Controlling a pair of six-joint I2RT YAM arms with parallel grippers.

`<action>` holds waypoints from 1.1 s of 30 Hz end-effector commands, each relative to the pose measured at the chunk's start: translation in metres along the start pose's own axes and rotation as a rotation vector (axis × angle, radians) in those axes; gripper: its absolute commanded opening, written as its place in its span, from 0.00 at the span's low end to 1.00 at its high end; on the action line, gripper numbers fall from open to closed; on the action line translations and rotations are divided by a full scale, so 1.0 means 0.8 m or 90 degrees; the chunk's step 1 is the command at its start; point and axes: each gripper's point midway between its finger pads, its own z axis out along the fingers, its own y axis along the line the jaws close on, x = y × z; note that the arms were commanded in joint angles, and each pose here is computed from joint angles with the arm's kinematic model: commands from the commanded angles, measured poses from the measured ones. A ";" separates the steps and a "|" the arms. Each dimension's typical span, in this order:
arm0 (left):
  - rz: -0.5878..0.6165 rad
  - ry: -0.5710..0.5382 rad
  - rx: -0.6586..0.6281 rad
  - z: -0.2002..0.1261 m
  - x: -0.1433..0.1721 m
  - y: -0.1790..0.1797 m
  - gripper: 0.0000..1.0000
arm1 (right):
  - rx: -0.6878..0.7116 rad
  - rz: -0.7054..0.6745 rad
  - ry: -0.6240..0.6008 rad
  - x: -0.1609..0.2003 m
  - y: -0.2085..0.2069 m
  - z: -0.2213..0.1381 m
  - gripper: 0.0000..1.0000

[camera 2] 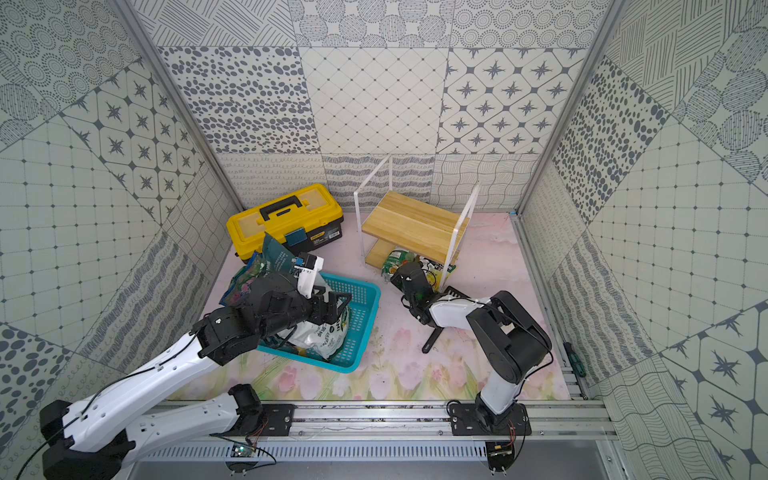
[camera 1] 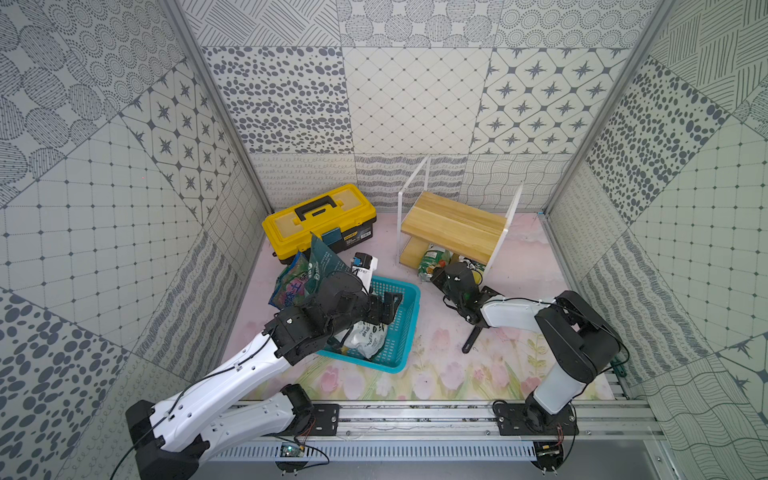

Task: Take down the fertilizer bag from the shelf
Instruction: Pick up the fertilizer bag from the shelf.

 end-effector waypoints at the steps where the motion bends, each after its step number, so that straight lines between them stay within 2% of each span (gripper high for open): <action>1: 0.006 -0.012 -0.015 -0.001 -0.006 0.006 0.93 | -0.088 -0.013 -0.035 -0.042 0.053 -0.030 0.00; 9: 0.009 -0.030 -0.001 -0.006 -0.024 -0.002 0.97 | -0.158 -0.033 0.020 -0.039 0.081 -0.072 0.00; 17: -0.016 -0.018 0.039 0.007 -0.034 -0.022 0.97 | -0.223 -0.057 0.092 -0.017 0.101 -0.086 0.00; 22: -0.030 -0.015 0.049 0.013 -0.034 -0.026 0.97 | -0.202 -0.086 0.113 -0.003 0.085 -0.081 0.00; 26: -0.034 -0.016 0.053 0.014 -0.035 -0.028 0.97 | -0.235 -0.059 0.103 0.002 0.080 -0.081 0.00; 29: -0.035 -0.018 0.048 0.015 -0.034 -0.026 0.97 | -0.215 -0.084 0.095 0.010 0.070 -0.073 0.00; 33: -0.034 -0.020 0.045 0.018 -0.036 -0.025 0.97 | -0.199 -0.143 0.159 0.034 0.072 -0.044 0.00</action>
